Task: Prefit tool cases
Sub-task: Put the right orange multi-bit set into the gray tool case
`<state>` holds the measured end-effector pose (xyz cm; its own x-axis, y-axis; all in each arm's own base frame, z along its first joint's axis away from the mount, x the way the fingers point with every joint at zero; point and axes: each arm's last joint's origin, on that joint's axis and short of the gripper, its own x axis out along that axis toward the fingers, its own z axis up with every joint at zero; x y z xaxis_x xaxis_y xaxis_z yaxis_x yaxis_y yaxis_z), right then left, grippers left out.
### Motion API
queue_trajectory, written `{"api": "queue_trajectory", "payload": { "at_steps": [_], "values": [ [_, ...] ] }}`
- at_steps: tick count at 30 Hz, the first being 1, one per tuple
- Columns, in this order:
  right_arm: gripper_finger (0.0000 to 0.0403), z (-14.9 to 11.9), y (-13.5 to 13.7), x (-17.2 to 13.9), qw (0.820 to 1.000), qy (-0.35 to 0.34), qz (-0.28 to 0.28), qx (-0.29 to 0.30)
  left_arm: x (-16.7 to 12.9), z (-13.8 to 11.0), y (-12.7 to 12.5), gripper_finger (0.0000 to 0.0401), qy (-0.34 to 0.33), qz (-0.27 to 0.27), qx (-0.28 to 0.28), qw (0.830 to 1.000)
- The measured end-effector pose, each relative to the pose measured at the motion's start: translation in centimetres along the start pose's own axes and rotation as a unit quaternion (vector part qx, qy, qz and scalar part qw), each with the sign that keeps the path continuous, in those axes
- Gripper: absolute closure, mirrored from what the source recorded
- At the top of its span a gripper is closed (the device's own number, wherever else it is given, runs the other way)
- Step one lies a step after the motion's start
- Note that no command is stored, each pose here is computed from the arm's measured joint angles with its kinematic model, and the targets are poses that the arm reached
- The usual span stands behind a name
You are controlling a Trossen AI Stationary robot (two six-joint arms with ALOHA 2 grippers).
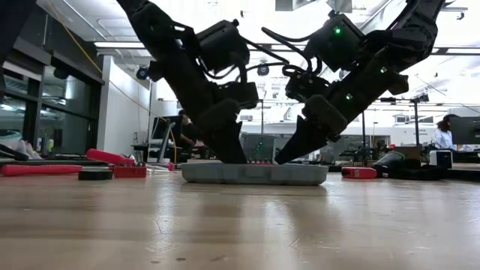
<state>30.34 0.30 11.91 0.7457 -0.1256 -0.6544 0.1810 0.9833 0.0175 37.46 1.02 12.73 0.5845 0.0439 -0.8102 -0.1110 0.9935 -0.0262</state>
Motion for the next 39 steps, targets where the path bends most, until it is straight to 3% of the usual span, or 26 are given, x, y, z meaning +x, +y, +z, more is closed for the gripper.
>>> {"api": "queue_trajectory", "payload": {
  "at_steps": [4, 11, 19, 24, 27, 32, 36, 39],
  "values": [
    [0.0377, 0.0, -0.1, 0.0, 1.0, 0.001, -0.002, 0.002, 0.0, 0.2, 0.0, 0.0254, -0.012, 0.017, -0.003, 1.0],
    [0.0377, -1.0, -0.3, -0.1, 1.0, 0.016, -0.011, 0.016, -0.3, 0.6, -0.2, 0.0385, -0.028, 0.024, -0.002, 0.999],
    [0.0377, -3.6, -0.8, -0.7, 0.998, -0.015, -0.013, 0.068, -0.5, 0.8, -0.2, 0.0394, -0.038, 0.018, -0.007, 0.999],
    [0.0377, -4.2, -0.9, -0.9, 0.996, -0.022, -0.005, 0.083, -1.9, 1.8, -0.4, 0.0398, -0.059, -0.017, -0.007, 0.998],
    [0.0377, -4.2, -0.9, -0.9, 0.996, -0.022, -0.004, 0.083, -2.7, 2.1, -0.1, 0.0399, -0.058, -0.058, -0.014, 0.997],
    [0.0377, -4.0, -0.9, -0.9, 0.996, -0.032, 0.001, 0.085, -2.5, 1.9, 1.7, 0.0401, -0.035, -0.141, -0.07, 0.987],
    [0.0377, -3.9, -0.8, -0.9, 0.996, -0.038, 0.009, 0.08, -2.3, 1.8, 3.7, 0.04, -0.023, -0.224, -0.119, 0.967],
    [0.0377, -3.9, -0.8, -0.9, 0.996, -0.039, 0.01, 0.08, -2.5, 1.9, 5.4, 0.04, -0.026, -0.258, -0.159, 0.953]
  ]
}}
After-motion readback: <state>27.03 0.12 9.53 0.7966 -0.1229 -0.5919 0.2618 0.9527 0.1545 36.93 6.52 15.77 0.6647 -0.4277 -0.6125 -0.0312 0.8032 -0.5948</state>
